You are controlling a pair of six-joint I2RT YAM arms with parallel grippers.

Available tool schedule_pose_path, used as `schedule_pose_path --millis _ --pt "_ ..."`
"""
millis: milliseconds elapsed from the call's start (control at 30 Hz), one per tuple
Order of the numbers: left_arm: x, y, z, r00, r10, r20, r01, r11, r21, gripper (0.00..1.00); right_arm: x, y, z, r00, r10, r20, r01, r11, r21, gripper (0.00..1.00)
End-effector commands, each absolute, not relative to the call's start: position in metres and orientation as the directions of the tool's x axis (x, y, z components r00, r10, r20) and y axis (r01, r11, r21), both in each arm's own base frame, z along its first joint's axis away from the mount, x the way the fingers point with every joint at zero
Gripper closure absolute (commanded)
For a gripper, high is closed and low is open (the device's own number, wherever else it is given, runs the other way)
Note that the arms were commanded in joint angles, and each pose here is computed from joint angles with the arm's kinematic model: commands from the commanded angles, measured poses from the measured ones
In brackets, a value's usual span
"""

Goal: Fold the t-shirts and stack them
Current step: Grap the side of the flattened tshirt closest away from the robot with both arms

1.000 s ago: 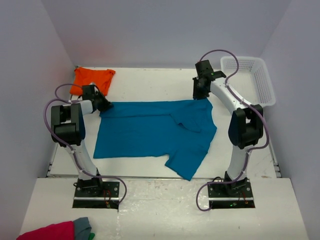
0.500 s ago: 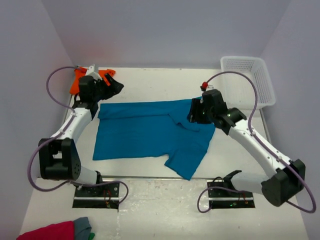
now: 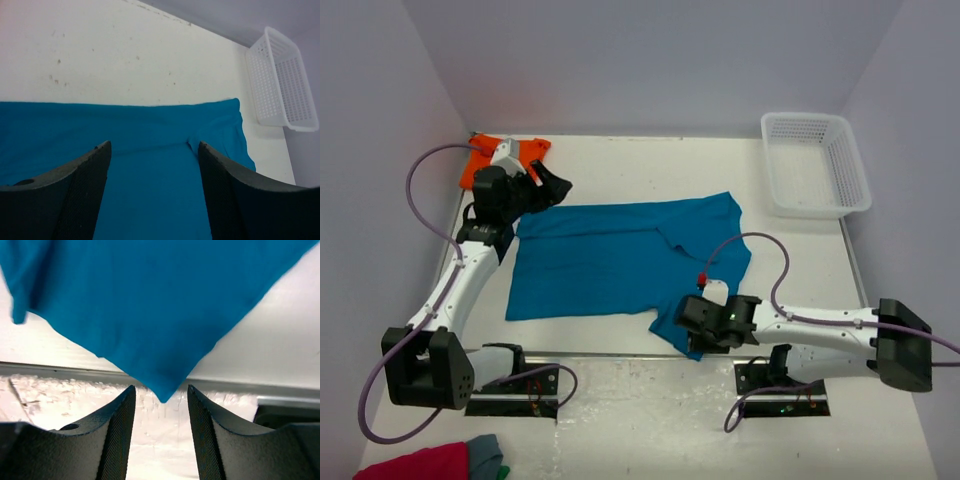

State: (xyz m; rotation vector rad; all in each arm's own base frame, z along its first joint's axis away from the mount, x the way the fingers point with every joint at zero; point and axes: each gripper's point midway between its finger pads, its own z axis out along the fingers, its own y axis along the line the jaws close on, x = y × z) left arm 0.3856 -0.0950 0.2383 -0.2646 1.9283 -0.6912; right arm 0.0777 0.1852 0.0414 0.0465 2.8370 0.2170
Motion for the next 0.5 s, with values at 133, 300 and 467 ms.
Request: schedule_pose_path --millis 133,300,467 --pt "0.364 -0.115 0.225 -0.505 -0.426 -0.750 0.159 0.809 -0.566 0.29 0.051 0.173 0.019 -0.923 0.211 -0.323 0.207 0.977 0.045 0.54" --pt "0.360 -0.121 0.216 -0.527 -0.419 -0.739 0.161 0.805 -0.571 0.30 0.050 0.161 0.011 -0.902 0.263 -0.342 0.271 0.962 0.026 0.56" --pt "0.358 -0.125 0.212 -0.538 -0.413 -0.735 0.166 0.803 -0.572 0.30 0.055 0.158 0.015 -0.887 0.284 -0.365 0.282 0.958 0.060 0.57"
